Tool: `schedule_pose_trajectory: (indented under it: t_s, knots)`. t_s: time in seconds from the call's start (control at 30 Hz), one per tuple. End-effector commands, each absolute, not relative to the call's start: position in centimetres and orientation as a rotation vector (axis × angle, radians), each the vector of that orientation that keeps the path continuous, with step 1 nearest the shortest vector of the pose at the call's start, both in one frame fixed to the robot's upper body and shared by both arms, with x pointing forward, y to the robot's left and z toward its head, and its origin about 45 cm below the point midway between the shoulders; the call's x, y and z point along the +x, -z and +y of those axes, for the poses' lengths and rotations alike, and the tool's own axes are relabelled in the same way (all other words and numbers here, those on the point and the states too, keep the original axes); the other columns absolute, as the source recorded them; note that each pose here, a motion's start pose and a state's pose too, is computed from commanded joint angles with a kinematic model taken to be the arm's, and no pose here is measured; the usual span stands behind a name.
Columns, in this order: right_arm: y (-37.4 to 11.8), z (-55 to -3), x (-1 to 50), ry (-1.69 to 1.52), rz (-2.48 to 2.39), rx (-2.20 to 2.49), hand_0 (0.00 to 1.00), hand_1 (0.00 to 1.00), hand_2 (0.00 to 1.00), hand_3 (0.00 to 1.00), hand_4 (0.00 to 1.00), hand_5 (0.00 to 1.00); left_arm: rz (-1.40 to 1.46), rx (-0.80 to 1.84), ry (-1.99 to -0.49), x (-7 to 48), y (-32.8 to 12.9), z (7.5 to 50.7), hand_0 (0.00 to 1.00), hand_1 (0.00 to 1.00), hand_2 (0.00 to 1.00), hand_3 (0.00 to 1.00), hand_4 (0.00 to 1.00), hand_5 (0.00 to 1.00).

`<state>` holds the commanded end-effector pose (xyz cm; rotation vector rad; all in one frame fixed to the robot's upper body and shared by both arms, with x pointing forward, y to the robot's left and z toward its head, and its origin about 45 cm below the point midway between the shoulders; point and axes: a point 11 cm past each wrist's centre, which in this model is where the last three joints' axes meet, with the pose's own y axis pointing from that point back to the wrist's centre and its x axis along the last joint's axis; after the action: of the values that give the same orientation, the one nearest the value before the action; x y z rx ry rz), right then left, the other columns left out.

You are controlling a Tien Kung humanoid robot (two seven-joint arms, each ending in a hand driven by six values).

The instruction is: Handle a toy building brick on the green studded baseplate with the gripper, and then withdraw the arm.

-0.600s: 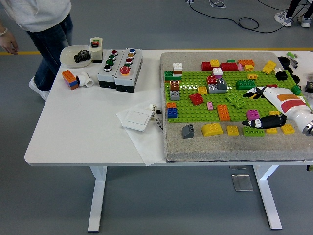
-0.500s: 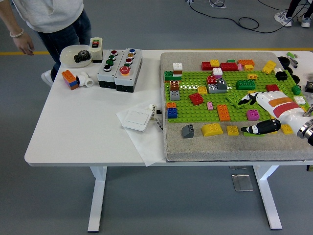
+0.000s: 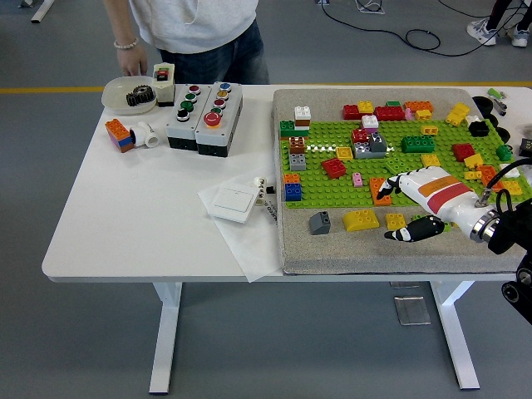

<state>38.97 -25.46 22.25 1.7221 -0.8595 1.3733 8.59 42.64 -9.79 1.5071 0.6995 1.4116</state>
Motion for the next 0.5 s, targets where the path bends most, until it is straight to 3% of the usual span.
schedule_pose_trajectory:
  t_s: [0.5]
  knots:
    - [-20.6,-21.0,39.6,-1.339,-0.820,1.795,0.581,0.596,0.636,0.624,0.961,0.257,0.700,1.507,-1.417,8.7,9.7,42.8,0.780,0.791,0.784,0.623,0.650,0.651]
